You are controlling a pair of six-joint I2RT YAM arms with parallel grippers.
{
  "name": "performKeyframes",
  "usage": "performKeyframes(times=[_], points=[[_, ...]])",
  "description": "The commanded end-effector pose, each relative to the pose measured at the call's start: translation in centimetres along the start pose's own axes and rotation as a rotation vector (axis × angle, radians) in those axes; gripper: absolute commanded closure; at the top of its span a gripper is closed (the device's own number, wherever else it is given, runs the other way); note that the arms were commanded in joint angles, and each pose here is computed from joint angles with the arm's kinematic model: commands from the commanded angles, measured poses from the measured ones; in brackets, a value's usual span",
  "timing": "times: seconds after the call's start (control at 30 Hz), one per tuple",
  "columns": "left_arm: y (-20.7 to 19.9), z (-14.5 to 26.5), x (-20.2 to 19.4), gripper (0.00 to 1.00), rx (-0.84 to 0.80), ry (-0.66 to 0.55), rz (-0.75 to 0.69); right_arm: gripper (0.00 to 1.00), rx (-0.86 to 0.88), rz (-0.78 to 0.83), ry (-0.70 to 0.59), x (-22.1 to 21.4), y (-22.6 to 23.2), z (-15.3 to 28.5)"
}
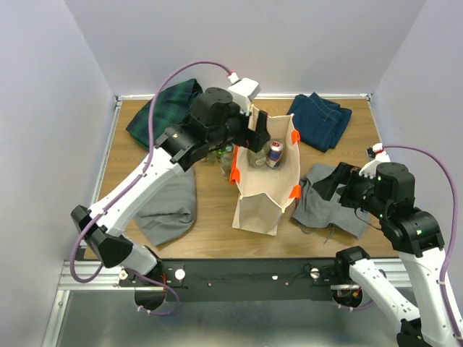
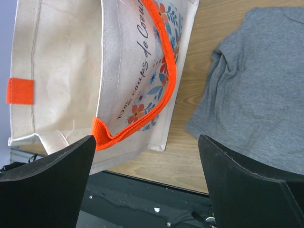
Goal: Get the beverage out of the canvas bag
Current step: Place the drink at the center of the board, then take out the drink from the canvas bag.
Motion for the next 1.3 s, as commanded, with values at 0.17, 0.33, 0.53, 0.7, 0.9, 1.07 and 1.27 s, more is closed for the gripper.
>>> performKeyframes(times=[0.17, 0.33, 0.53, 0.7, 0.9, 1.07, 1.27], points=[[-4.9, -2.9, -1.5, 0.01, -0.133, 0.114, -0.1, 0.02, -0.014, -0.004, 0.008, -0.3, -0.3, -0.2], [-3.6, -4.1, -1.8, 0.02, -0.056, 0.16, -0.118, 0.02, -0.019, -0.001, 0.002, -0.2, -0.4, -0.1], [-2.6, -6.6, -4.0, 0.07, -0.022, 0.289, -0.17, 0.02, -0.014, 0.003, 0.014, -0.3, -0.3, -0.5], [-1.6, -8.5, -5.1, 0.08, 0.036, 0.326, -0.173, 0.02, -0.014, 0.007, 0.01, -0.2, -0.3, -0.5], [-0.1, -10.4, -6.8, 0.19, 0.105, 0.387, -0.166, 0.02, -0.028, 0.013, 0.011, -0.2, -0.6, -0.4], [0.4, -11.7, -7.3, 0.2, 0.13, 0.388, -0.159, 0.02, -0.037, 0.014, 0.017, -0.6, -0.9, -0.6], [2.6, -12.8, -7.8, 0.25, 0.223, 0.387, -0.122, 0.02, -0.046, 0.014, 0.014, -0.6, -1.1, -0.4]])
Point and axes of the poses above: each gripper's point midway between its finger pads, its own z axis back along the fingers, its own y axis along the line the jaws close on, x = y × z, the point moved 1 cm from there along z, back along the fingers, and after that the axes turned 7 degrees about -z, right-handed, at the moved point
